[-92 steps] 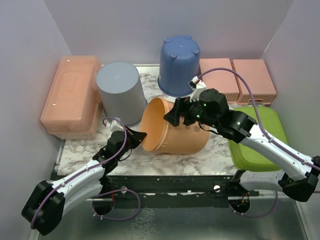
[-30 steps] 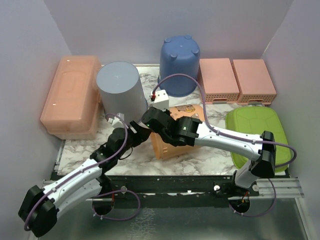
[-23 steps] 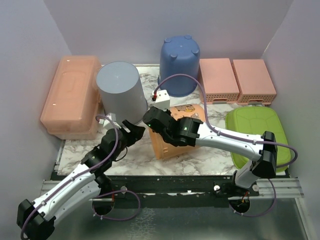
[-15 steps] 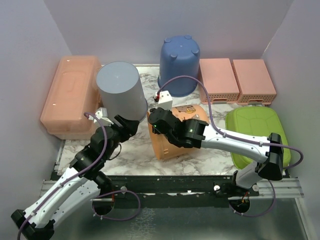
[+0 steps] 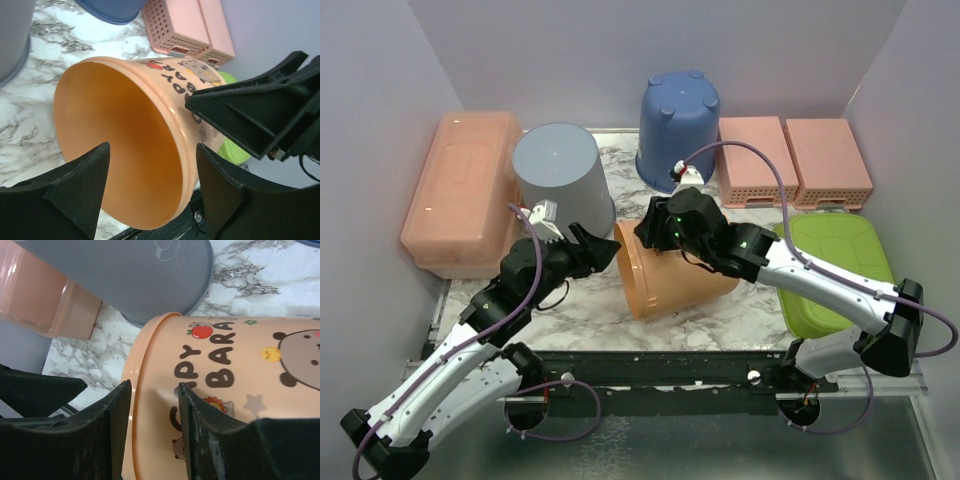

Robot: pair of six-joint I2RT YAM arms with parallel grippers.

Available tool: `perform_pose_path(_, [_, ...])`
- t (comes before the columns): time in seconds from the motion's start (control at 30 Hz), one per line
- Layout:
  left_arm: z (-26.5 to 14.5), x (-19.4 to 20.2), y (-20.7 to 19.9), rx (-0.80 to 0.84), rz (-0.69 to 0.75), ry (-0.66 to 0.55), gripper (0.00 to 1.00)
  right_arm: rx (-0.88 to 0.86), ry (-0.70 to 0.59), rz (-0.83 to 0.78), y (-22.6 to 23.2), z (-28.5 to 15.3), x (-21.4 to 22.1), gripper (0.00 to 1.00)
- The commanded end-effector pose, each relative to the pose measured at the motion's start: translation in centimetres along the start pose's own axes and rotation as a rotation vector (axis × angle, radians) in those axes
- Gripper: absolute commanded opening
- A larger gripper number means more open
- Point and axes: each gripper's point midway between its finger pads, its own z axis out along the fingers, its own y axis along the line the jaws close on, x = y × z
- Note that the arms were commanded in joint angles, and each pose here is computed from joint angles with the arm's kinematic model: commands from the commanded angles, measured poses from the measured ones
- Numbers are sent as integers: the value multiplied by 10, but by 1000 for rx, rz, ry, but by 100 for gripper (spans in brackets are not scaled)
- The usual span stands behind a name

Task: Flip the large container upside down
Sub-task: Turn the container upside down at the center of the board.

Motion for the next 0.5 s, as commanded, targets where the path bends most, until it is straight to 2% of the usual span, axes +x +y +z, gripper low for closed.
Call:
perform_pose_path(0.0, [4,4,-31,153,-4,36,70,-73,-6,41,3,-21,-10,49])
perform_pose_path(0.1, [13,6,-41,165,7,64,70,35,-44,66,-35,-28,-21,52])
perform_pose_path(0.2, [20,10,-36,111,24,91,69,90,-28,92,-78,-33,-23,55])
perform_pose_path(0.3, [27,31,-31,66,12,164,68,152,-26,98,-109,-47,-21,62])
perform_pose_path(0.43, [34,59,-36,19,76,200,61,246,-11,97,-142,-65,-9,66])
perform_pose_path(0.47, [37,62,-36,-1,93,201,56,280,-8,97,-152,-70,-6,69])
